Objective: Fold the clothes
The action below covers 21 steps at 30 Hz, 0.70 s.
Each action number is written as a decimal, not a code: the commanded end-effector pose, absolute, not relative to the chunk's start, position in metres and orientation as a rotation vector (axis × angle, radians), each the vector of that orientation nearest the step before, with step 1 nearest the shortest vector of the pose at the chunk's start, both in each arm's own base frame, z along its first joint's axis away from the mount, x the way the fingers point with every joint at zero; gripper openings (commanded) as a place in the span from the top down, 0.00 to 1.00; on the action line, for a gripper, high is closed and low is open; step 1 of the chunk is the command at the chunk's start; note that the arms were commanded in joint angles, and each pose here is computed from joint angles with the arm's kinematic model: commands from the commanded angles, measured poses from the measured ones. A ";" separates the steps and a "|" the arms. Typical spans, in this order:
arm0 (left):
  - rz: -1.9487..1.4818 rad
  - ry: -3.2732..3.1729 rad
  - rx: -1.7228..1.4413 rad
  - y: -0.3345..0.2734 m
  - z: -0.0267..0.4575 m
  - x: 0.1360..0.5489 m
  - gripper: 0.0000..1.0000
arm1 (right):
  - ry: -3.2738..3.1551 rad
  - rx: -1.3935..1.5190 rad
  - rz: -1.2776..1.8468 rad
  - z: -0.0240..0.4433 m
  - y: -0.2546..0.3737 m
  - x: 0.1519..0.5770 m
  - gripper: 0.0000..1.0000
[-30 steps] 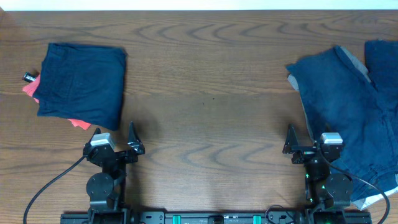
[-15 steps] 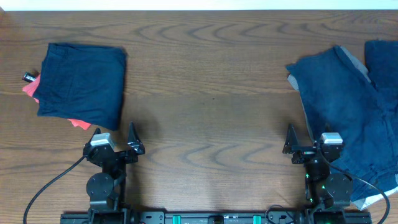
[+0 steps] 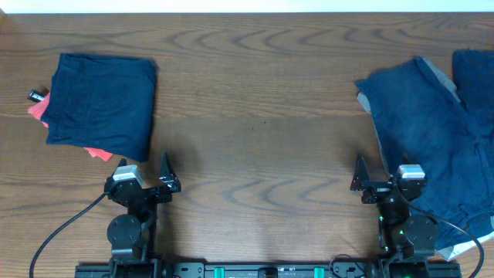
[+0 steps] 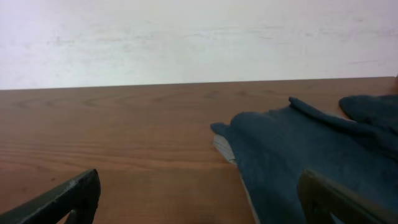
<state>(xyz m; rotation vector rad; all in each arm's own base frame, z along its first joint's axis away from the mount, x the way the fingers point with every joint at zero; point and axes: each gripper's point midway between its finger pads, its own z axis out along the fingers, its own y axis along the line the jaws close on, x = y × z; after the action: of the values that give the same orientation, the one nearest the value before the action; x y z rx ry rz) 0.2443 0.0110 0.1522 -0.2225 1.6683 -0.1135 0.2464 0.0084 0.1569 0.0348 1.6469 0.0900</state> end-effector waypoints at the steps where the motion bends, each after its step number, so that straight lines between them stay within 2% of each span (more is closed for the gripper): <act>1: -0.128 1.727 -0.237 0.009 0.140 0.242 0.02 | 1.644 0.081 0.063 0.164 0.000 0.246 0.01; 14: -0.127 1.989 -0.251 0.005 0.163 0.237 0.02 | 1.920 0.134 -0.036 0.184 -0.013 0.270 0.01; 21: -0.162 2.263 -0.255 -0.004 0.159 0.247 0.02 | 2.273 0.002 -0.130 0.164 -0.013 0.301 0.01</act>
<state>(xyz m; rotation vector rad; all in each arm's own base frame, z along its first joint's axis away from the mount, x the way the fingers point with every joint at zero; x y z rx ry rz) 0.2399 0.0032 0.1522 -0.2668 2.2198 -0.1182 0.2896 -0.0088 0.1617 0.0591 2.2247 -0.0731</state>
